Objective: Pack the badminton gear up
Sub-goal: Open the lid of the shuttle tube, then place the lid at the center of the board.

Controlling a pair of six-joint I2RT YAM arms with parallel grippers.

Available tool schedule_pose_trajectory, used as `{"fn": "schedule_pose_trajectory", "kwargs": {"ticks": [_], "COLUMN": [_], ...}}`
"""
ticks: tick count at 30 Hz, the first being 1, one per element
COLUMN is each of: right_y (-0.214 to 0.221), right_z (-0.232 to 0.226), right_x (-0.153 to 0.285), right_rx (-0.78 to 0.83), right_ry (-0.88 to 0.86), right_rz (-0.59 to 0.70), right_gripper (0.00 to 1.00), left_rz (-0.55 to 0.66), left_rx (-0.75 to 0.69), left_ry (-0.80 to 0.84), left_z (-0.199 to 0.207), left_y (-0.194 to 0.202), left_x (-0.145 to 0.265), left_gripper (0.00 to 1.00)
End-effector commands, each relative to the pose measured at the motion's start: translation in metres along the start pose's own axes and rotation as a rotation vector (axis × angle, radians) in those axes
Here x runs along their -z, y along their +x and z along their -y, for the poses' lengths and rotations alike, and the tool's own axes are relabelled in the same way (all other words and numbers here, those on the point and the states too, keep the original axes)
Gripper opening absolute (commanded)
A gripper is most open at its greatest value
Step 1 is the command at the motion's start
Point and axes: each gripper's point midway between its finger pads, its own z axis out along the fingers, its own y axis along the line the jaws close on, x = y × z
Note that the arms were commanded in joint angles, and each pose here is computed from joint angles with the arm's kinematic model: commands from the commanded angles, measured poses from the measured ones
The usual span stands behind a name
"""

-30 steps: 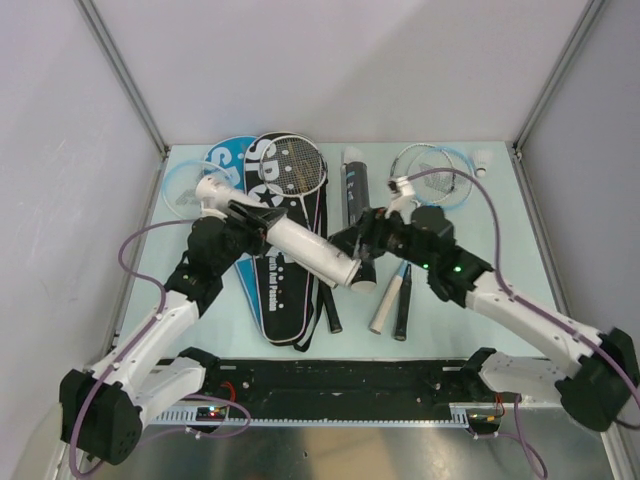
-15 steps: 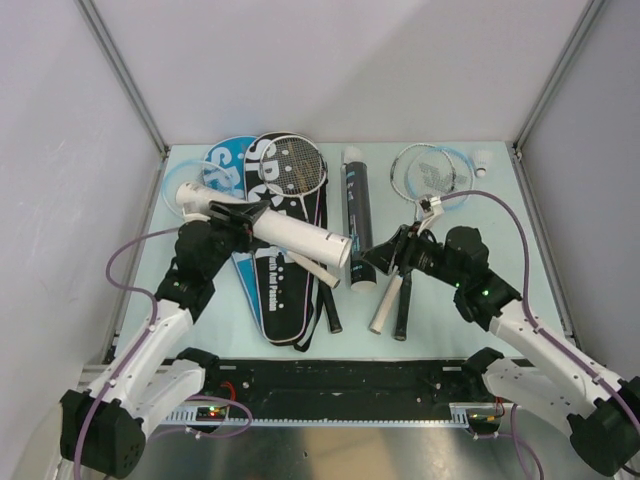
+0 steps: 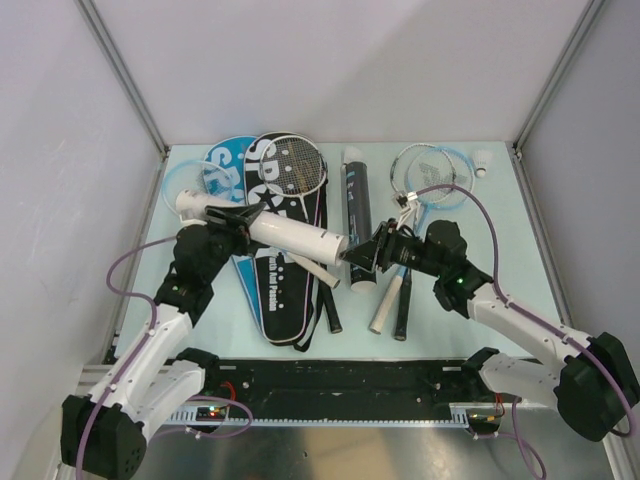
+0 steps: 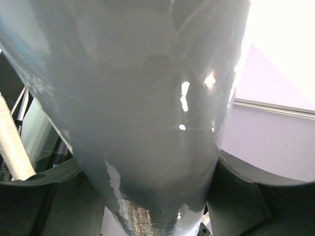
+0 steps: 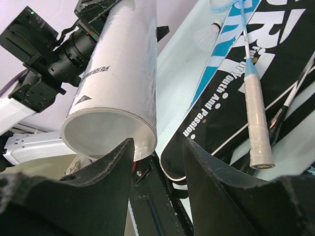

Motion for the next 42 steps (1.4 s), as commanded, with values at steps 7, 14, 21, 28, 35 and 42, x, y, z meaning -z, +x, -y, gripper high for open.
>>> {"fn": "schedule_pose_trajectory", "kwargs": {"ticks": [7, 14, 21, 28, 35, 42], "right_y": [-0.022, -0.03, -0.042, -0.046, -0.036, -0.005], "right_z": [-0.03, 0.0, 0.024, 0.045, 0.135, 0.206], "right_x": [-0.003, 0.004, 0.026, 0.043, 0.091, 0.196], "right_rx": [0.027, -0.062, -0.085, -0.135, -0.413, -0.491], "right_ry": [-0.11, 0.002, 0.082, 0.153, 0.616, 1.185], "right_rz": [0.085, 0.122, 0.172, 0.207, 0.332, 0.458], "right_gripper": [0.34, 0.01, 0.0, 0.0, 0.0, 0.07], "left_rz": [-0.029, 0.001, 0.139, 0.19, 0.178, 0.137], "left_rx": [0.025, 0.036, 0.034, -0.013, -0.064, -0.194], "left_ry": [0.067, 0.086, 0.116, 0.095, 0.056, 0.007], "left_z": [0.016, 0.021, 0.025, 0.026, 0.018, 0.009], "left_y": [0.006, 0.001, -0.027, -0.039, -0.037, -0.031], "left_x": [0.008, 0.011, 0.025, 0.027, 0.025, 0.023], "left_gripper": [0.46, 0.42, 0.41, 0.41, 0.42, 0.44]}}
